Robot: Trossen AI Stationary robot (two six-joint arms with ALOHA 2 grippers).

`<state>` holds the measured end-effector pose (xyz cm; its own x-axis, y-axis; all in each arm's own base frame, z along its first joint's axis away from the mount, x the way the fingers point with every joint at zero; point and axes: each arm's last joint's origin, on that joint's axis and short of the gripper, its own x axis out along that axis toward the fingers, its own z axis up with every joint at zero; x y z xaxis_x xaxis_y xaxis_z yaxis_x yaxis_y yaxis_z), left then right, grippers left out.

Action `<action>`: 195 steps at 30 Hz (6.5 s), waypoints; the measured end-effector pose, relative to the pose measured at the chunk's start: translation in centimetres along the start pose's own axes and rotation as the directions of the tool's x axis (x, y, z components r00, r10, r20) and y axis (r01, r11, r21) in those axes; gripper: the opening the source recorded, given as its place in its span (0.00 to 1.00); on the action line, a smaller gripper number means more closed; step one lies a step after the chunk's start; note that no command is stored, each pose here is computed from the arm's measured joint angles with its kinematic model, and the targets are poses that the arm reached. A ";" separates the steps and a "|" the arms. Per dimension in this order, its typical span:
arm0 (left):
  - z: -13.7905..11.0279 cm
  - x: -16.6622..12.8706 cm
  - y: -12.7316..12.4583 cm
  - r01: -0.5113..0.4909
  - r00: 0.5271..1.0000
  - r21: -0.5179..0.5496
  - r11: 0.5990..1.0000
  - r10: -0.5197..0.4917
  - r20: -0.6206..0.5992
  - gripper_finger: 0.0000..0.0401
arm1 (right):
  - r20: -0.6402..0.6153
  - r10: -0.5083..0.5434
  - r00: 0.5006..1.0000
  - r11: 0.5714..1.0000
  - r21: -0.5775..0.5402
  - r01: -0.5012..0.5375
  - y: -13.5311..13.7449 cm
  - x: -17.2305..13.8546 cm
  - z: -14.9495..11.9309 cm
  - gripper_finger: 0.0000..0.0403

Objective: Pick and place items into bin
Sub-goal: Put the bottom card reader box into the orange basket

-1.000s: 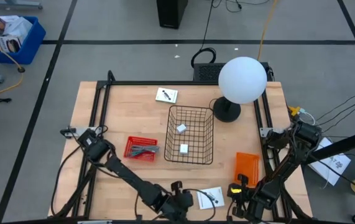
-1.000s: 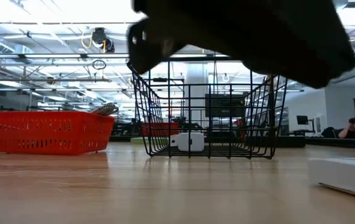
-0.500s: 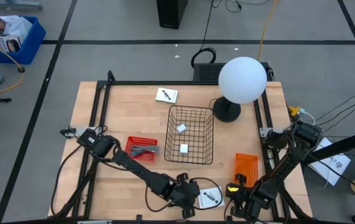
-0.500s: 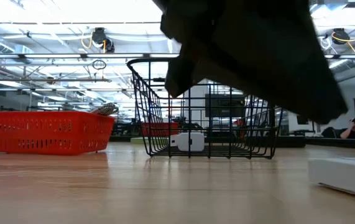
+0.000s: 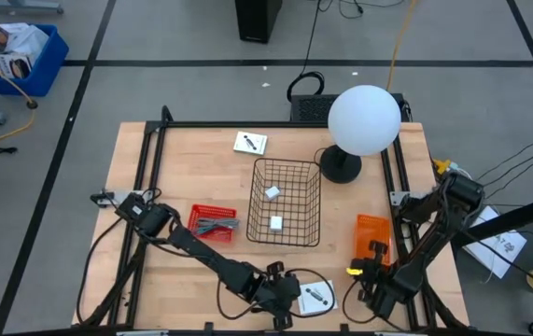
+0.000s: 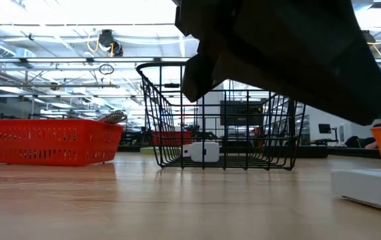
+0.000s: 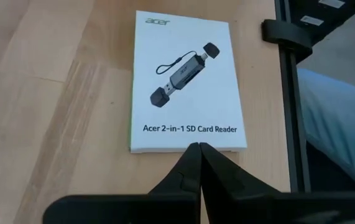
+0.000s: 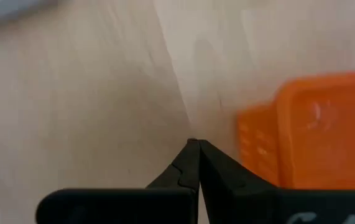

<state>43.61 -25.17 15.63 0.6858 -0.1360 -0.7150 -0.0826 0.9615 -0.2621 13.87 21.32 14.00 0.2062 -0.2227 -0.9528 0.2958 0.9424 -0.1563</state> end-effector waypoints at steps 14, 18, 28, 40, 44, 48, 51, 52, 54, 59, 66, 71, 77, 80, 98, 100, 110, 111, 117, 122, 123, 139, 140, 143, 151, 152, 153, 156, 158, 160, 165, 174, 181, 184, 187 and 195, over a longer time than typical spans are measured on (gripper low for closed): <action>-0.4 0.0 -0.1 0.031 0.998 -0.025 0.999 -0.033 -0.060 0.01 | 0.164 0.277 0.947 0.957 0.045 -0.288 3.9 0.9 1.2 0.00; -0.7 0.0 0.1 0.014 0.997 -0.037 0.999 -0.017 -0.081 0.01 | 0.206 0.323 0.924 0.939 0.048 -0.339 5.0 1.6 1.7 0.00; -1.2 0.9 0.4 0.006 0.996 -0.034 0.999 -0.009 -0.092 0.01 | 0.226 0.348 0.910 0.933 0.012 -0.360 6.4 0.7 2.5 0.00; -2.2 3.3 1.4 0.014 0.992 -0.092 0.996 -0.025 -0.123 0.02 | 0.276 0.338 0.900 0.937 -0.006 -0.350 7.2 2.1 3.1 0.00; -2.2 3.4 1.2 0.033 0.994 -0.070 0.997 -0.040 -0.101 0.01 | 0.321 0.344 0.883 0.938 -0.067 -0.341 7.3 2.0 3.3 0.00; -2.2 3.5 1.0 0.040 0.995 -0.071 0.997 -0.047 -0.086 0.01 | 0.351 0.331 0.876 0.943 -0.080 -0.324 7.3 2.0 3.4 0.00; -2.3 3.5 0.8 0.031 0.997 -0.068 0.997 -0.036 -0.068 0.01 | 0.374 0.323 0.869 0.946 -0.095 -0.311 7.3 2.1 3.5 0.00; -2.3 3.5 0.8 0.032 0.997 -0.068 0.997 -0.036 -0.064 0.01 | 0.381 0.322 0.867 0.946 -0.097 -0.309 7.4 2.0 3.5 0.00; -2.2 3.4 0.7 0.035 0.998 -0.063 0.997 -0.039 -0.057 0.02 | 0.389 0.318 0.865 0.948 -0.101 -0.303 7.4 2.1 3.6 0.00; -1.8 3.2 0.4 0.041 0.998 -0.042 0.998 -0.043 -0.048 0.01 | 0.436 0.274 0.857 0.962 -0.115 -0.249 7.2 1.9 3.8 0.00; -1.2 3.0 -0.3 0.073 0.997 -0.001 0.997 -0.073 -0.036 0.01 | 0.496 0.233 0.837 0.973 -0.110 -0.205 7.1 1.7 4.2 0.00; -1.3 3.0 -0.2 0.053 0.997 -0.004 0.999 -0.053 -0.054 0.02 | 0.508 0.226 0.831 0.974 -0.114 -0.195 7.1 1.6 4.3 0.00; -1.3 2.9 -0.1 0.044 0.997 -0.005 0.999 -0.044 -0.060 0.01 | 0.515 0.237 0.824 0.971 -0.137 -0.194 7.3 1.2 4.4 0.00; -1.3 2.9 -0.1 0.041 0.997 -0.005 0.999 -0.041 -0.065 0.02 | 0.541 0.249 0.803 0.967 -0.176 -0.182 7.9 0.4 4.2 0.00; -0.9 2.9 0.2 0.040 0.998 -0.032 0.999 -0.041 -0.051 0.03 | 0.695 0.158 0.701 0.987 -0.105 -0.119 8.1 -0.9 5.8 0.00; -0.1 2.9 0.4 0.033 0.999 -0.042 0.999 -0.033 0.005 0.04 | 0.708 0.176 0.684 0.984 -0.104 -0.146 8.3 -1.3 6.0 0.00; 1.3 2.8 1.1 -0.004 0.995 -0.055 0.998 0.009 0.099 0.02 | 0.649 0.286 0.705 0.958 -0.196 -0.209 8.9 -1.1 6.3 0.00; 1.4 2.9 1.3 -0.011 0.995 -0.055 0.998 0.016 0.096 0.03 | 0.644 0.284 0.710 0.959 -0.203 -0.199 8.9 -1.0 6.1 0.00; 1.6 2.9 1.2 0.006 0.993 -0.056 0.998 0.001 0.122 0.03 | 0.592 0.299 0.749 0.954 -0.211 -0.215 8.3 -1.4 5.5 0.00; 2.0 2.9 1.1 0.026 0.989 -0.023 0.999 -0.023 0.147 0.01 | 0.462 0.225 0.858 0.974 -0.097 -0.203 7.0 -0.7 3.8 0.00; 2.0 3.0 1.2 0.028 0.988 -0.026 0.999 -0.024 0.152 0.02 | 0.423 0.204 0.883 0.979 -0.063 -0.196 6.6 -0.6 3.4 0.00; 2.8 3.1 1.6 0.069 0.982 -0.036 0.997 -0.061 0.179 0.06 | 0.265 0.222 0.938 0.967 0.061 -0.247 6.6 -0.7 1.1 0.00; 2.8 3.1 1.6 0.069 0.982 -0.036 0.997 -0.061 0.178 0.06 | 0.257 0.226 0.940 0.967 0.060 -0.249 6.7 -0.5 1.4 0.00; 2.7 3.1 1.5 0.085 0.983 -0.032 0.996 -0.078 0.165 0.05 | 0.244 0.227 0.943 0.967 0.062 -0.249 7.0 0.4 2.3 0.00; 2.7 3.1 1.6 0.086 0.984 -0.032 0.996 -0.080 0.162 0.02 | 0.380 0.272 0.884 0.958 -0.019 -0.287 7.7 1.4 5.4 0.00; 2.7 3.1 1.6 0.086 0.984 -0.032 0.996 -0.080 0.162 0.03 | 0.393 0.283 0.875 0.955 -0.033 -0.295 7.8 1.4 5.8 0.00; 2.7 3.1 1.6 0.086 0.984 -0.032 0.996 -0.080 0.162 0.04 | 0.404 0.293 0.867 0.953 -0.047 -0.300 7.9 1.4 6.0 0.00; 2.7 3.1 1.6 0.085 0.984 -0.031 0.996 -0.079 0.160 0.06 | 0.443 0.305 0.843 0.951 -0.094 -0.294 8.0 1.0 6.5 0.00; 2.6 3.1 1.5 0.090 0.984 -0.035 0.995 -0.083 0.158 0.06 | 0.462 0.322 0.826 0.946 -0.125 -0.299 8.1 0.1 6.5 0.00; 2.6 3.1 1.4 0.093 0.984 -0.040 0.995 -0.086 0.159 0.06 | 0.476 0.318 0.820 0.947 -0.125 -0.295 7.9 -0.8 6.0 0.00; 2.5 3.2 1.6 0.079 0.987 -0.041 0.996 -0.073 0.143 0.01 | 0.441 0.200 0.875 0.976 -0.009 -0.218 6.4 -1.5 3.8 0.00; 2.7 3.6 3.4 0.020 0.996 -0.092 0.996 -0.012 0.084 0.01 | 0.340 0.101 0.935 0.974 0.160 -0.163 5.1 -1.3 1.2 0.00; 3.0 4.3 4.6 0.065 0.997 -0.112 0.992 -0.061 0.043 0.01 | 0.210 0.041 0.977 0.970 0.228 -0.090 4.5 -0.5 0.8 0.00; 2.6 5.2 5.1 0.092 0.996 -0.151 0.984 -0.090 0.015 0.02 | 0.201 0.053 0.978 0.967 0.235 -0.100 4.7 -0.2 0.9 0.00; 2.4 5.3 5.2 0.099 0.995 -0.164 0.981 -0.101 -0.007 0.01 | 0.198 0.071 0.978 0.964 0.239 -0.118 4.9 -0.1 1.1 0.00; 1.5 5.5 5.2 0.035 0.997 -0.195 0.980 -0.046 -0.054 0.01 | 0.268 0.224 0.937 0.949 0.160 -0.273 6.0 0.9 1.9 0.00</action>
<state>48.05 -20.55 11.32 0.6491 -0.1928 -0.7359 -0.1983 0.8910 -0.4083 17.61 26.27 12.67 0.5098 -0.0647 -0.8579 0.3739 0.9148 0.1532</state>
